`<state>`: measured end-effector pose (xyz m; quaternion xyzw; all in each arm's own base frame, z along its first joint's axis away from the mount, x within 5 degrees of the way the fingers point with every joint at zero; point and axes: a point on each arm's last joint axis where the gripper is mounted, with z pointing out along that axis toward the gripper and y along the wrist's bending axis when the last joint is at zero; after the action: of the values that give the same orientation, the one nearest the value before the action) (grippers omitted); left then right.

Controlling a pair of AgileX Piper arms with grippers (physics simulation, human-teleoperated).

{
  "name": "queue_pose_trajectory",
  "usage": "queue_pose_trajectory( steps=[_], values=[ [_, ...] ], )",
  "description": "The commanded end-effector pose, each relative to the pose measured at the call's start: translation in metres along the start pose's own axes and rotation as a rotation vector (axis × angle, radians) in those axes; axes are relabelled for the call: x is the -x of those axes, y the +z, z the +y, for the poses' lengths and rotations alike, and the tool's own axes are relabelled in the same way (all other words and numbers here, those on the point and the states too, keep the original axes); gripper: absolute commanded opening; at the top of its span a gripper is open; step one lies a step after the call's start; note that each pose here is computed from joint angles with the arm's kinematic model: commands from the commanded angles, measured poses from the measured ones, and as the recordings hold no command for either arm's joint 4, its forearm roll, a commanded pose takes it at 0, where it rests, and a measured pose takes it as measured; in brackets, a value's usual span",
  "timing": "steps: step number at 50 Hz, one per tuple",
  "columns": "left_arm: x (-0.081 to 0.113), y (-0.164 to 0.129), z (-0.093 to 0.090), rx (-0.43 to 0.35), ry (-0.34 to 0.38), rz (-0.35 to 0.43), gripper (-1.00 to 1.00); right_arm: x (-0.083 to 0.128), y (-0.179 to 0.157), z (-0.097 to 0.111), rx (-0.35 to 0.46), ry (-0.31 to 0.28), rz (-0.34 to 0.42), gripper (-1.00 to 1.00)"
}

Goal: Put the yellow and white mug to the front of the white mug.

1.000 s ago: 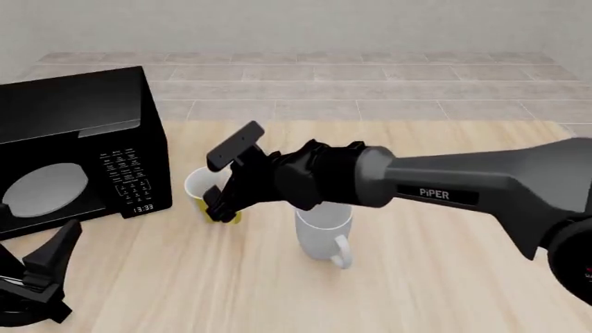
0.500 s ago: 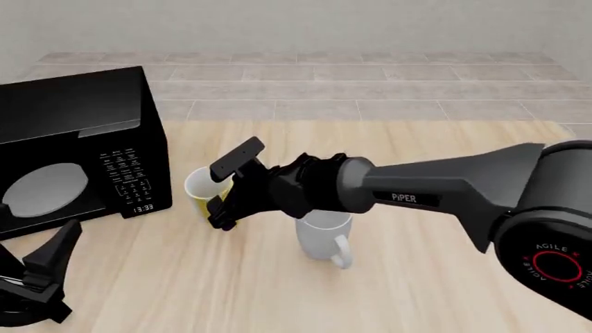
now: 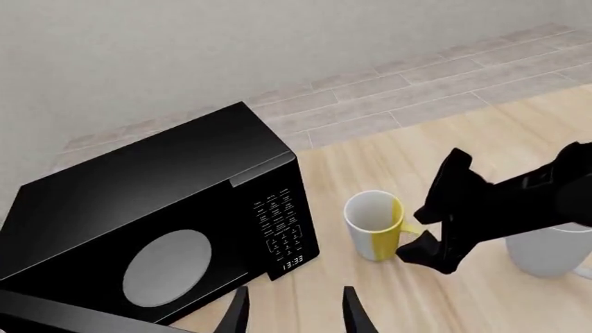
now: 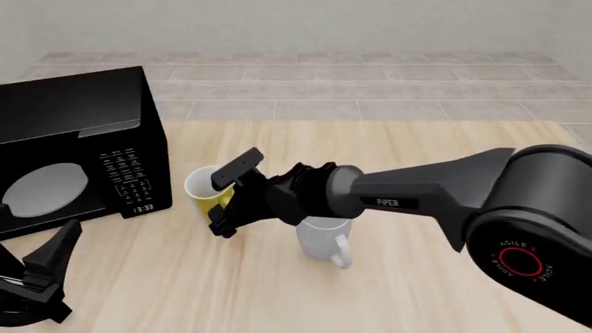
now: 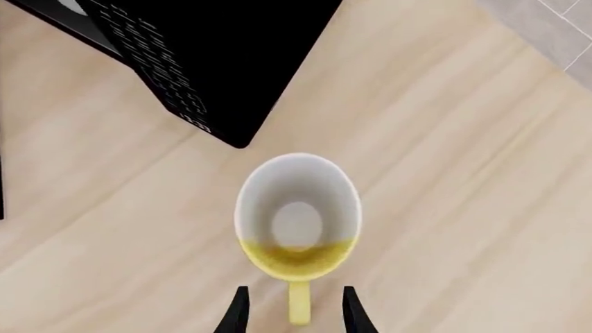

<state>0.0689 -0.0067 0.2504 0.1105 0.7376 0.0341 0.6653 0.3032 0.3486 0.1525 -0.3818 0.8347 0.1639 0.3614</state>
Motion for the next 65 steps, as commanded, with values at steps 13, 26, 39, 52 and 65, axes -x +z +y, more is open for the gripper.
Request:
queue_pose_trajectory(
  steps=[13,26,39,52,65],
  values=[
    [0.000,0.000,0.000,0.000,0.000,0.000,1.00,-0.006,0.010,-0.004,-0.007,0.019,0.016,-1.00],
    [0.000,0.000,0.000,0.000,0.000,0.000,1.00,0.000,0.001,-0.012,-0.019,-0.014,0.007,-1.00],
    [0.000,0.000,0.000,0.000,0.000,0.000,1.00,0.023,-0.034,-0.029,-0.049,-0.035,-0.048,-1.00],
    [0.000,0.000,0.000,0.000,0.000,0.000,1.00,0.035,-0.057,-0.042,-0.075,-0.029,-0.083,-1.00],
    [0.000,0.000,0.000,0.000,0.000,0.000,1.00,0.036,-0.075,-0.066,-0.120,0.003,-0.100,-1.00]
  ],
)
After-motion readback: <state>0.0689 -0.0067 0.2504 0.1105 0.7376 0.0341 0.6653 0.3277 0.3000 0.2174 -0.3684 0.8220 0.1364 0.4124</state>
